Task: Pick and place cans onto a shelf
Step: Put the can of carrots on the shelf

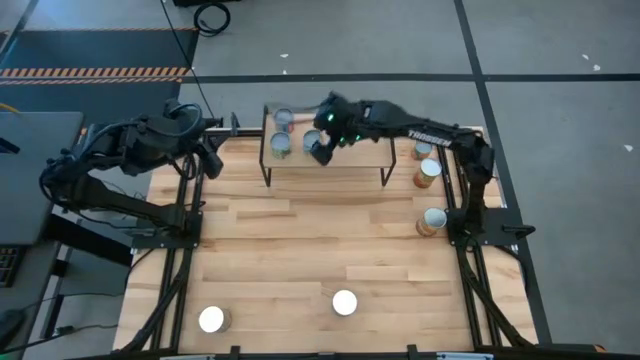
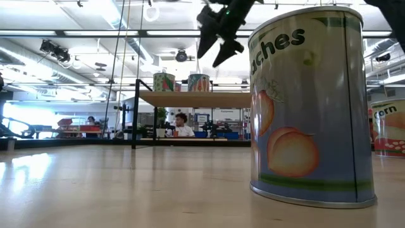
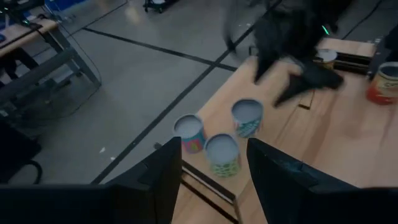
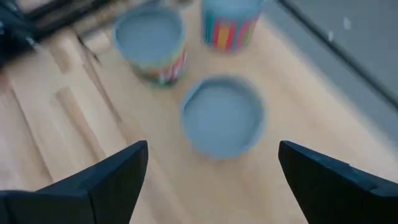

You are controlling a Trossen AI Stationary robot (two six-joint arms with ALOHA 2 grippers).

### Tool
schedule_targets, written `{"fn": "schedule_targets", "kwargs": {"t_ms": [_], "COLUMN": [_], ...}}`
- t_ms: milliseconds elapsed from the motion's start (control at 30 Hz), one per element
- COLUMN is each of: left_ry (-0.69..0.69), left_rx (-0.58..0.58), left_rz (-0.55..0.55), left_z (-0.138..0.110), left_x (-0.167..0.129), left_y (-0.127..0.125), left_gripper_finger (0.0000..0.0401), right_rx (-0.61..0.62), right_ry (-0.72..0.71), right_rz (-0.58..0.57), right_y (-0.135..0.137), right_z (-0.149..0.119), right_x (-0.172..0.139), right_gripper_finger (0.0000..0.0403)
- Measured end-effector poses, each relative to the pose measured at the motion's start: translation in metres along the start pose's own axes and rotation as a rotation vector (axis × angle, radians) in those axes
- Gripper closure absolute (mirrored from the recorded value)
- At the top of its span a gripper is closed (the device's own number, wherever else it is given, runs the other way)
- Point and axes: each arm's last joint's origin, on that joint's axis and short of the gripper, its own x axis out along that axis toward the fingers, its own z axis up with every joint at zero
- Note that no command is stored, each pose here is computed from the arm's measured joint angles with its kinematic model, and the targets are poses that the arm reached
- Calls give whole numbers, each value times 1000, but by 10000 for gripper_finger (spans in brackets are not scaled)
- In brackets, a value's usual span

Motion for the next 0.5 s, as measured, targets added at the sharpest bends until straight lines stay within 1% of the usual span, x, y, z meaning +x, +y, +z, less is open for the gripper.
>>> {"fn": "schedule_targets", "kwargs": {"t_ms": [133,233,367,500], "left_ry": [-2,-4,-10,-35], "left_rx": [53,85,112,117], "left_rz": [5,-37,-50,-52], "left_z": [-1,-1,0,2], "left_x": [-2,-3,-3,-3], "left_y": [3,4,3,3], "left_gripper_finger": [213,213,213,213], "right_rx": [96,176,238,278], "right_ry": [71,45,25,-40], "right_rz": [-62,-114,-180,-208], "right_y": [15,18,15,3], "right_z": [-12,-12,-12,-4], "right_x": [26,32,40,40], "right_gripper_finger": [35,35,37,46]}}
